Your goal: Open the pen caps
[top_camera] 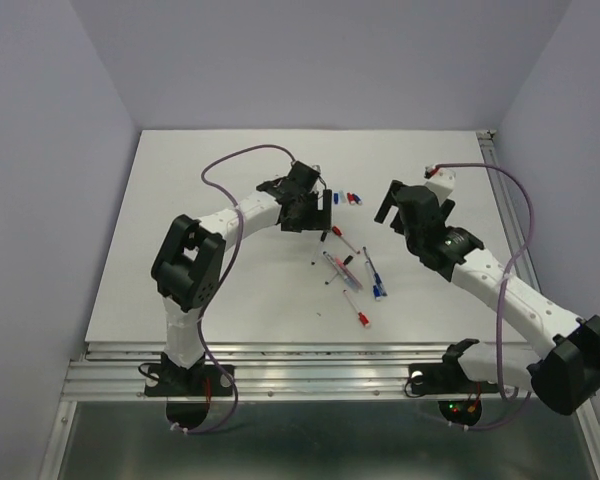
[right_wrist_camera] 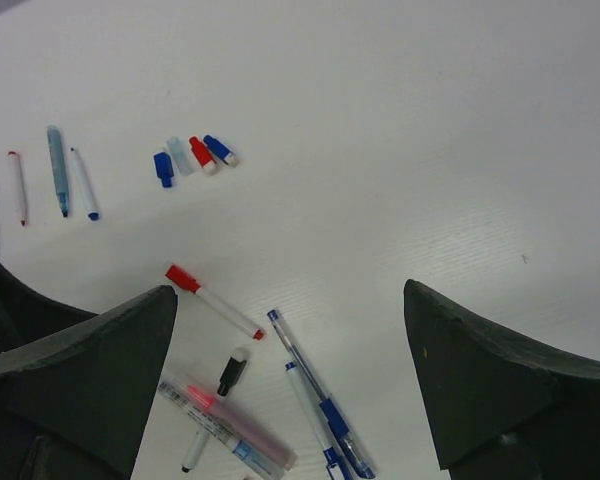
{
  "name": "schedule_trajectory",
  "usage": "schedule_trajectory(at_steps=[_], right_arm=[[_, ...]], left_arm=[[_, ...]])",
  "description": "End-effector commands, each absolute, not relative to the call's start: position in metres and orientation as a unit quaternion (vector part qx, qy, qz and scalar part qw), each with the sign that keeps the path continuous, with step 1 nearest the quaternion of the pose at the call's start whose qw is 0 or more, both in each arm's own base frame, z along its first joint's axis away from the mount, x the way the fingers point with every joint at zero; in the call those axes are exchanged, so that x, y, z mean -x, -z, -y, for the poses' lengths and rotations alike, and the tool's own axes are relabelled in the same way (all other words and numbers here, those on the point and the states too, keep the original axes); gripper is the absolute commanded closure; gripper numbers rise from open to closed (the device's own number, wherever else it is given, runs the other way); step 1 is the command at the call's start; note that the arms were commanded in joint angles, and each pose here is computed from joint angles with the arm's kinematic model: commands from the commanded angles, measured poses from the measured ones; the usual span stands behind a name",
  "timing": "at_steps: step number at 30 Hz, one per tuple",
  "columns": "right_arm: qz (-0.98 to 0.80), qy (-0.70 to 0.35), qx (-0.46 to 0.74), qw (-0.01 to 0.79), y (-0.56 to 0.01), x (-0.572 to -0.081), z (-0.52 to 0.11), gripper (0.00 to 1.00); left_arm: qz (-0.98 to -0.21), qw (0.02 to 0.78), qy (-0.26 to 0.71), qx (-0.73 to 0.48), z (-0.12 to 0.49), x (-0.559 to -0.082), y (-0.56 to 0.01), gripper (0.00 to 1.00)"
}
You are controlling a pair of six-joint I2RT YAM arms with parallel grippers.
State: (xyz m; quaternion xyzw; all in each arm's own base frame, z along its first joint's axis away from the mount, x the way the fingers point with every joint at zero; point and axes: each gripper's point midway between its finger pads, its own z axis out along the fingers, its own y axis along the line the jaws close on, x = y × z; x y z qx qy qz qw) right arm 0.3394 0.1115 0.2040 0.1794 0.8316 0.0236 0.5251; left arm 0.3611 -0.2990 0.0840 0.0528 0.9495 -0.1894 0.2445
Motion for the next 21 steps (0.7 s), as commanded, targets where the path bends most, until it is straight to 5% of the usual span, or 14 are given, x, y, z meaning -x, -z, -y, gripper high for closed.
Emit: schedule_trajectory(at_steps=[1, 21], right_arm=[[-0.815, 0.008, -0.211, 0.540, -0.210, -0.326, -0.083, 0.00], [-0.814, 0.008, -0.199, 0.546, -0.210, -0.313, -0.072, 0.00]], left_arm=[[-0.954, 0.243, 0.155, -0.086, 0.307, -0.361, -0.088, 0.12], [-0.974, 0.198, 0.058, -0.091, 0.305, -0.352, -0.029, 0.29]])
